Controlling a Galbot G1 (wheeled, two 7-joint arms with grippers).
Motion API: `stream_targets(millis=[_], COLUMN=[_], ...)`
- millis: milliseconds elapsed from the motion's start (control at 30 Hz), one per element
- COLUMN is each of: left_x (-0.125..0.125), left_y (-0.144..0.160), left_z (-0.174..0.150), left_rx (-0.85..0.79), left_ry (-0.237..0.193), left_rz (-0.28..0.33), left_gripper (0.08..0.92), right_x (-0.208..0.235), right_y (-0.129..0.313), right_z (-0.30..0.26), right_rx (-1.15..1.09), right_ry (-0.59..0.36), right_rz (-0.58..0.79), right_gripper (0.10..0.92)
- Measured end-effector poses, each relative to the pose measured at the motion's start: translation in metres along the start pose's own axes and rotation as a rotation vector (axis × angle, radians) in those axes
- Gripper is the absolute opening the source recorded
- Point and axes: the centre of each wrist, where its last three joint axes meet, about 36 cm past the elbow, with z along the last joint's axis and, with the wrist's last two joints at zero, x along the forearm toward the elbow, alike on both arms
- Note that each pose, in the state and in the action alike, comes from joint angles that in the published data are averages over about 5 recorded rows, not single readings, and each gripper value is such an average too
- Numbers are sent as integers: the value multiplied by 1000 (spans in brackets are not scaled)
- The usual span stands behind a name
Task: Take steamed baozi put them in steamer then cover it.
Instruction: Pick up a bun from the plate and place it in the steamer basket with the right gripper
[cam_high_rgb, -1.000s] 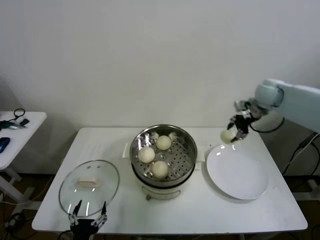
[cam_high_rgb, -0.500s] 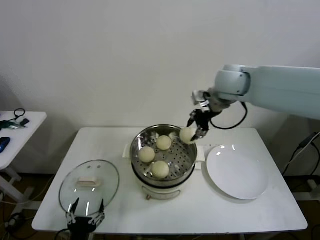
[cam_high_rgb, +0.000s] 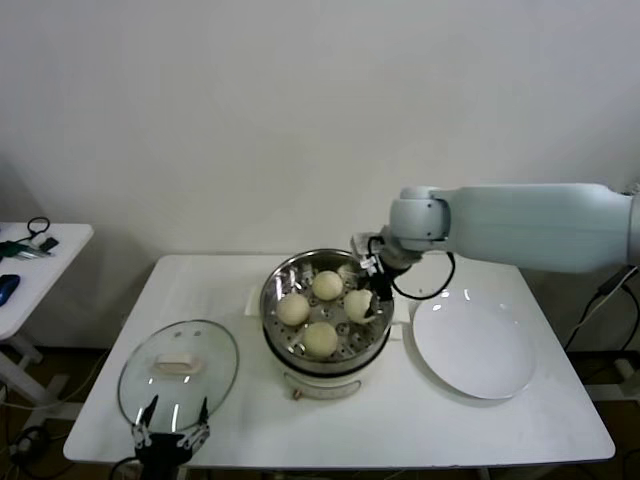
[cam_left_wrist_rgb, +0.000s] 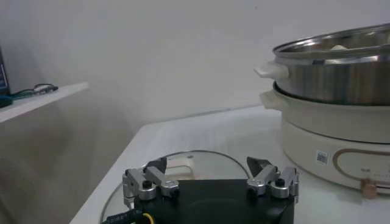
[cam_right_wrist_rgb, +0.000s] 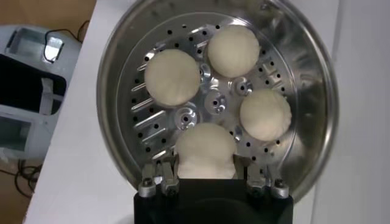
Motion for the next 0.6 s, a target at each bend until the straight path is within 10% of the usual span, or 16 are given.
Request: stream_targets(millis=[600], left_x=[-2], left_y=[2], left_z=[0], left_rx=[5], left_ry=[11], left_rz=[-7], left_gripper=[823], right_x=[-6], right_y=[-14], right_z=[-1], right_rx=[8], right_ry=[-56], right_rz=[5], right_gripper=[820])
